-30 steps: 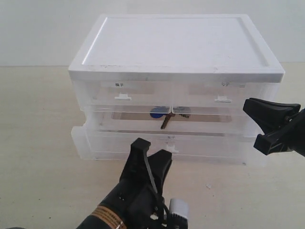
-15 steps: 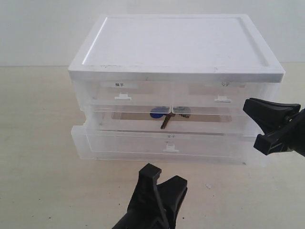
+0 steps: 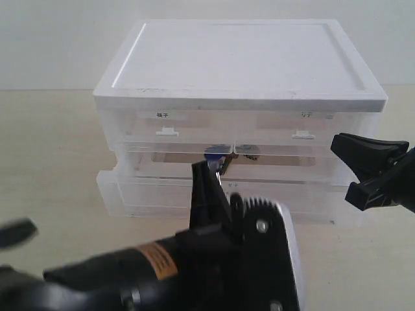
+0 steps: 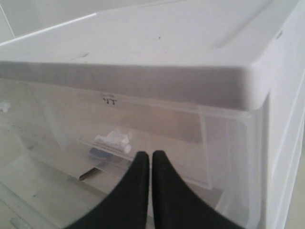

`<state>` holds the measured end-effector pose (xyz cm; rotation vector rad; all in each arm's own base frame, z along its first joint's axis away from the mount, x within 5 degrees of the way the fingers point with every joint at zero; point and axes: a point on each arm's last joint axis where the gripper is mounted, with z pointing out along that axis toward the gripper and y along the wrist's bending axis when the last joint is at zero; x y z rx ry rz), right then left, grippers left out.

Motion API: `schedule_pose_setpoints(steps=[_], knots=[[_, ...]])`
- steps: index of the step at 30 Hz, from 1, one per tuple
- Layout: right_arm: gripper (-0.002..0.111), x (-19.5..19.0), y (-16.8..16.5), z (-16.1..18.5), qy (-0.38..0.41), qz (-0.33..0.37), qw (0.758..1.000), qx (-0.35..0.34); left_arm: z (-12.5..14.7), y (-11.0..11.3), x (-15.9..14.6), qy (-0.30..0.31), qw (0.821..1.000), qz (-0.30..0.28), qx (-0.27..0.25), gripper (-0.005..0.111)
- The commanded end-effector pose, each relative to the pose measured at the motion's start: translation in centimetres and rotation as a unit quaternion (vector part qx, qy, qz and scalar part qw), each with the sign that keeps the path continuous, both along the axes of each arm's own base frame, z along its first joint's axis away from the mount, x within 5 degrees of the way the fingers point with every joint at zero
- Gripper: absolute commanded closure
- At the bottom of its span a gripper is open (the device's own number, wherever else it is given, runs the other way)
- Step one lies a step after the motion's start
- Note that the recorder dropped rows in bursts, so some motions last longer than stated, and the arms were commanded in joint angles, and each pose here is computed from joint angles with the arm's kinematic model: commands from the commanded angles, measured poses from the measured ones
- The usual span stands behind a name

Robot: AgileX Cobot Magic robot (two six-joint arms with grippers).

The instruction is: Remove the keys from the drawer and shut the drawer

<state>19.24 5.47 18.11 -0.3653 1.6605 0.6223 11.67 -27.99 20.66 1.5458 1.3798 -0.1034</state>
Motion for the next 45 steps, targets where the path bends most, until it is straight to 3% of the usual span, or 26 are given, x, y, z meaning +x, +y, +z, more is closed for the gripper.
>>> schedule_pose_setpoints(steps=[1,4,8,10,17,27,35,37,42,45], knots=[[0.108,0.1,-0.1,0.0,-0.001,-0.004,1.0,-0.002,2.7,1.2,2.4,0.109,0.994,-0.006,-0.022,0.102],[0.108,0.1,-0.1,0.0,-0.001,-0.003,1.0,-0.002,3.4,2.0,4.7,0.122,0.992,0.013,-0.024,0.088],[0.108,0.1,-0.1,0.0,-0.001,-0.003,1.0,-0.002,2.6,2.6,6.5,0.075,0.997,0.0,0.025,0.047],[0.108,0.1,-0.1,0.0,-0.001,-0.003,1.0,-0.002,1.7,2.4,6.8,0.045,0.997,-0.023,0.062,0.036],[0.108,0.1,-0.1,0.0,-0.001,-0.003,1.0,-0.002,-0.4,1.8,8.0,0.021,0.996,-0.002,0.081,0.051],[0.108,0.1,-0.1,0.0,-0.001,-0.003,1.0,-0.002,-0.9,1.6,9.1,-0.009,0.997,0.043,0.063,0.052],[0.108,0.1,0.0,0.0,0.0,0.0,1.0,-0.004,-3.2,1.3,9.2,0.037,0.995,0.052,0.077,0.055],[0.108,0.1,0.0,0.0,0.0,0.0,1.0,-0.004,-3.4,1.3,9.3,0.033,0.995,0.056,0.078,0.061],[0.108,0.1,0.0,0.0,0.001,0.0,1.0,-0.003,-3.5,1.3,9.3,0.037,0.995,0.054,0.08,0.102],[0.108,0.1,-0.1,0.0,0.001,-0.003,1.0,-0.002,-3.5,1.3,9.0,0.051,0.994,0.044,0.086,0.102]])
